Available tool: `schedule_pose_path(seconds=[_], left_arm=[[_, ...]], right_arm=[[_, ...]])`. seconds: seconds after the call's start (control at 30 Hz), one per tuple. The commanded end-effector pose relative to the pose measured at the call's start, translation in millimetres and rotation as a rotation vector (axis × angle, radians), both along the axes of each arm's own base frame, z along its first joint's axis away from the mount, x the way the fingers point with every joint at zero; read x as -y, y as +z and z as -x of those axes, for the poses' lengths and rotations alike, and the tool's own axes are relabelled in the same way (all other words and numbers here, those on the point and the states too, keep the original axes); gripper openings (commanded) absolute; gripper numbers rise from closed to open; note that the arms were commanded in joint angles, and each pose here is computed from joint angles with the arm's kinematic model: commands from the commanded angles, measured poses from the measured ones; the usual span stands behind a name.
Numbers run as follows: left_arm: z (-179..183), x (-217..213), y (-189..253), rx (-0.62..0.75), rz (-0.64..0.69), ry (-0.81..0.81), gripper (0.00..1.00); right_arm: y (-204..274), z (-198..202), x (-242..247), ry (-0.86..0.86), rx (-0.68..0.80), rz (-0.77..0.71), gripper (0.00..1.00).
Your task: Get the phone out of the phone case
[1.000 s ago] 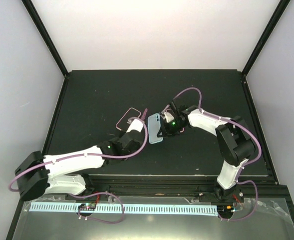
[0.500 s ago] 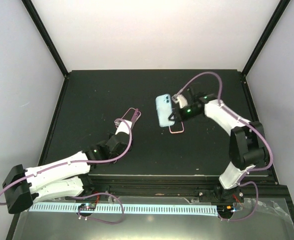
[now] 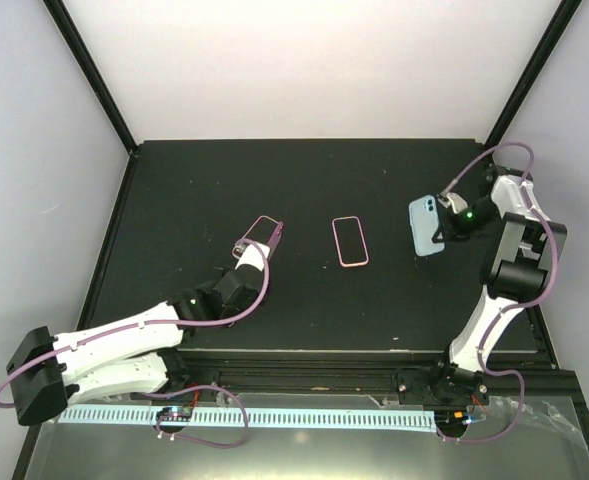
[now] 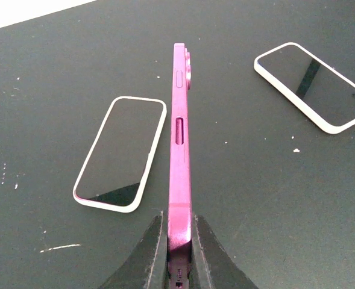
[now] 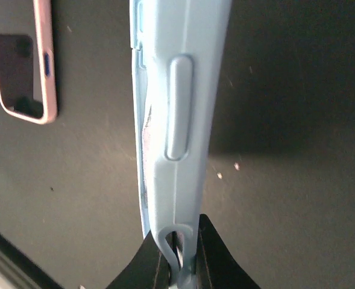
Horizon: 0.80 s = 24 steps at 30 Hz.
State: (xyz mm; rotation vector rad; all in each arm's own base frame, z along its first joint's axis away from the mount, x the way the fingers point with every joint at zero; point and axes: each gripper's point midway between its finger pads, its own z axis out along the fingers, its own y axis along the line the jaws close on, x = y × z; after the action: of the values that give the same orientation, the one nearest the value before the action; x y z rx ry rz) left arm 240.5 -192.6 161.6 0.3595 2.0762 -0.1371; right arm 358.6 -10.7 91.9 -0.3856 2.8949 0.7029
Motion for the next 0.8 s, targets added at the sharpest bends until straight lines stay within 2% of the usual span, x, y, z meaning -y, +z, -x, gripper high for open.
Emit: schedule_pose_path(seconds=[0.0,0.13,0.3,0.37,0.53,0.6,0.67,0.73,0.77], left_arm=[[-9.6,19.0,23.5,0.057,0.058,-0.021,0.02],[-12.5,23.8,23.2,0.054,0.031,-0.029,0.02],[-10.7,24.4,24.2,0.052,0.036,-0.036,0.02],[-9.2,23.3,23.3,0.05,0.04,-0.035,0.02],[-6.9,20.5,19.6,0.043,0.019,-0.04,0.02],[-7.2,19.6,19.0,0.044,-0.007,-0.042,0.02],[-8.7,19.5,18.2,0.044,-0.041,-0.047,0.02],[-11.8,21.2,17.5,0.045,-0.088,-0.053,0.02],[-13.2,21.9,14.5,0.035,-0.12,-0.054,0.02]], right_arm=[[-6.2,29.0,5.9,0.093,-0.161,-0.04,0.01],[-21.7,27.9,8.2,0.084,-0.248,-0.073,0.01],[-35.3,10.5,19.2,0.031,-0.261,-0.061,0.02],[-39.3,4.4,24.0,-0.004,-0.257,-0.056,0.11],[-46.1,-8.6,44.4,-0.056,-0.203,0.027,0.18],[-44.2,-12.2,52.9,-0.064,-0.172,0.068,0.31],[-35.9,-14.6,57.5,-0.057,-0.127,0.096,0.37],[-25.1,-20.3,61.8,-0.054,-0.042,0.132,0.55],[-20.4,-22.2,64.1,-0.051,-0.001,0.155,0.57]])
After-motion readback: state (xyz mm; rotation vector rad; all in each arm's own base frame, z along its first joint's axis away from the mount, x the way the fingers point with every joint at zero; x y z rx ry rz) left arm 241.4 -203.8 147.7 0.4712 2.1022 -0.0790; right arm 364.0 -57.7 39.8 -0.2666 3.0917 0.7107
